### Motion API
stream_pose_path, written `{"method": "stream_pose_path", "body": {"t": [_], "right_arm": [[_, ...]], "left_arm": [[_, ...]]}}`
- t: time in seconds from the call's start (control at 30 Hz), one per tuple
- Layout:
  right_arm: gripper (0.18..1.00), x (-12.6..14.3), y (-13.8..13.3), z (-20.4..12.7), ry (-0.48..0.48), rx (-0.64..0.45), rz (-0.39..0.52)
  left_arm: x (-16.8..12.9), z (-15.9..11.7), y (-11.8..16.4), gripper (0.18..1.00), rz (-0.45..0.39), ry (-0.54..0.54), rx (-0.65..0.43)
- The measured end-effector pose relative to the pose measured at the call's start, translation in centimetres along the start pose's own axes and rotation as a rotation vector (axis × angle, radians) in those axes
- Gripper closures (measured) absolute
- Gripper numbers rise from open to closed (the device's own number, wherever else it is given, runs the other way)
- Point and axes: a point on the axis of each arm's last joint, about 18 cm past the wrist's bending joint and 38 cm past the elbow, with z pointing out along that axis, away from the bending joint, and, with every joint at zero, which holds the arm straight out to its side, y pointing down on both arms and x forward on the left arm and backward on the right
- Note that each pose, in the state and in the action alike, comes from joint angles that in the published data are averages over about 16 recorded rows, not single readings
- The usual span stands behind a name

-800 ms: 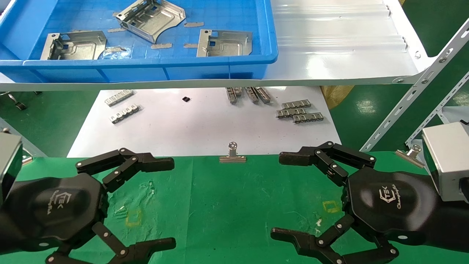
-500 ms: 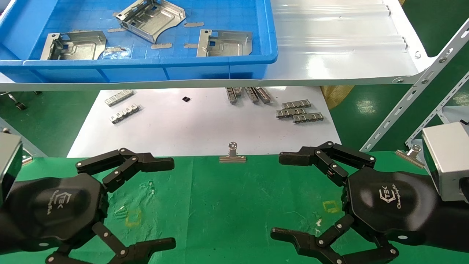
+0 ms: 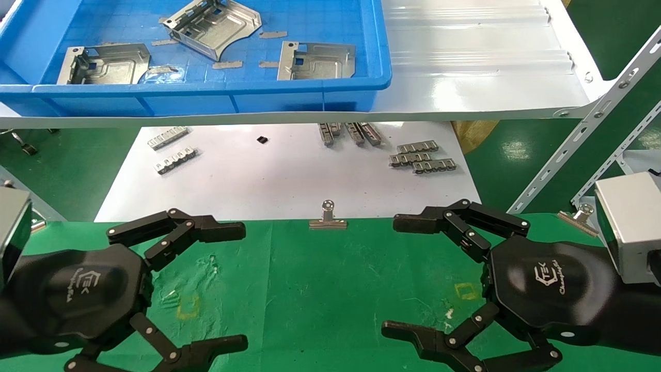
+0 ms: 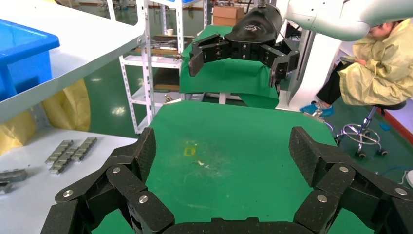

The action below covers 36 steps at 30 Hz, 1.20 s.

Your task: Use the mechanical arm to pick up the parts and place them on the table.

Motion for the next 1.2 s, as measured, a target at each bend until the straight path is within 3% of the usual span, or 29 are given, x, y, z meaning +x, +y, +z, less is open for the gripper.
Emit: {"method": "stream_pose_path", "body": {"t": [1.2], "right_arm": [[0.181, 0.00, 0.00, 0.00, 0.000, 0.000, 0.000]], "left_arm": [[0.00, 0.00, 0.00, 0.183, 0.000, 0.000, 0.000]]}}
